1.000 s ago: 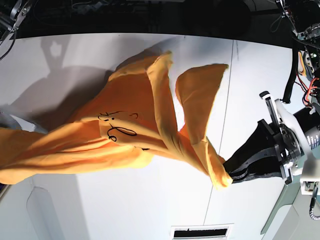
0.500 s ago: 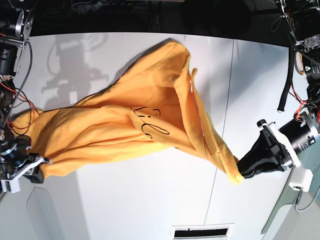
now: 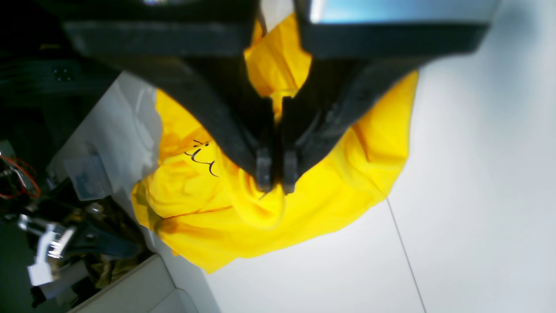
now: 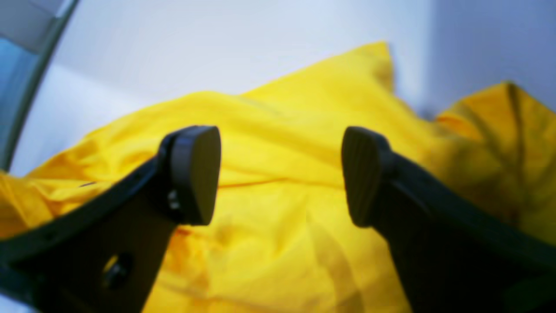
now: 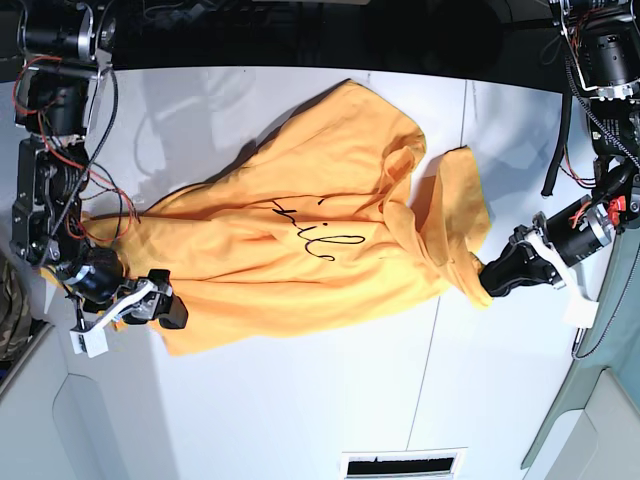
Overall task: Layout the t-shirt on the table in an organized manner, then fold the t-shirt properly
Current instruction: 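Lift the shirt with the left gripper and grasp its other end with the right, then pull the grippers apart to stretch the orange shirt lengthwise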
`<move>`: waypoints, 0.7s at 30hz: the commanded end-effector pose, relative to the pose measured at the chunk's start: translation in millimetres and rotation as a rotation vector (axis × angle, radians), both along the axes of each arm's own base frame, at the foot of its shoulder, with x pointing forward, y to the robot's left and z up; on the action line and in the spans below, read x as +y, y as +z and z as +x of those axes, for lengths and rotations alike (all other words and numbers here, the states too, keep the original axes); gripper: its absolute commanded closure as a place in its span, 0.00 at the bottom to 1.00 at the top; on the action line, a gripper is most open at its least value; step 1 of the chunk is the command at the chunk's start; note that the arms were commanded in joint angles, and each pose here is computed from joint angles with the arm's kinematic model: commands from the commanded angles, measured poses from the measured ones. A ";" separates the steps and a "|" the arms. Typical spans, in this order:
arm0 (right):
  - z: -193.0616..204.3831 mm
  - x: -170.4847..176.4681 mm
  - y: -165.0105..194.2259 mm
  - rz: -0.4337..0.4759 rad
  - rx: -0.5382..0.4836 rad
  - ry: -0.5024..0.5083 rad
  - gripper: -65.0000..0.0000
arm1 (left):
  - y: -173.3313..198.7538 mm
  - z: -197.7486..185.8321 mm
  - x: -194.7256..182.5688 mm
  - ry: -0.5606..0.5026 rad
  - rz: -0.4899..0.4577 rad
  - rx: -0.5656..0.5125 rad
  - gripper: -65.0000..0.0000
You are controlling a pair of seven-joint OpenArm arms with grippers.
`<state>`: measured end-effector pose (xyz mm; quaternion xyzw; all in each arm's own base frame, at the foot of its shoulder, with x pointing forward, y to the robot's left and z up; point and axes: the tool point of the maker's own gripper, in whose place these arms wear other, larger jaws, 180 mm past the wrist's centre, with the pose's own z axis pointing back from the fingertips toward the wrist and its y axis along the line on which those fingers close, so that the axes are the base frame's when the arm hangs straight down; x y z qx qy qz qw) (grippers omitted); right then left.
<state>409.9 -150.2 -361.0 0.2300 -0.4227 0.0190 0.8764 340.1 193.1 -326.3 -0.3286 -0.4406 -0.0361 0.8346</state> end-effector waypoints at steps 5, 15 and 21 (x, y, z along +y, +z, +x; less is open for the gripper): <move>-48.2 21.6 0.6 0.007 -0.010 0.044 0.34 | 17.7 9.5 7.1 0.007 0.014 -0.062 1.00; -145.7 36.2 -74.6 0.063 0.169 -0.010 0.34 | 2.7 1.9 32.4 0.039 0.142 -0.037 1.00; -150.0 55.3 -84.1 0.107 0.175 -0.033 0.34 | -5.6 -1.9 42.1 0.058 0.202 -0.033 1.00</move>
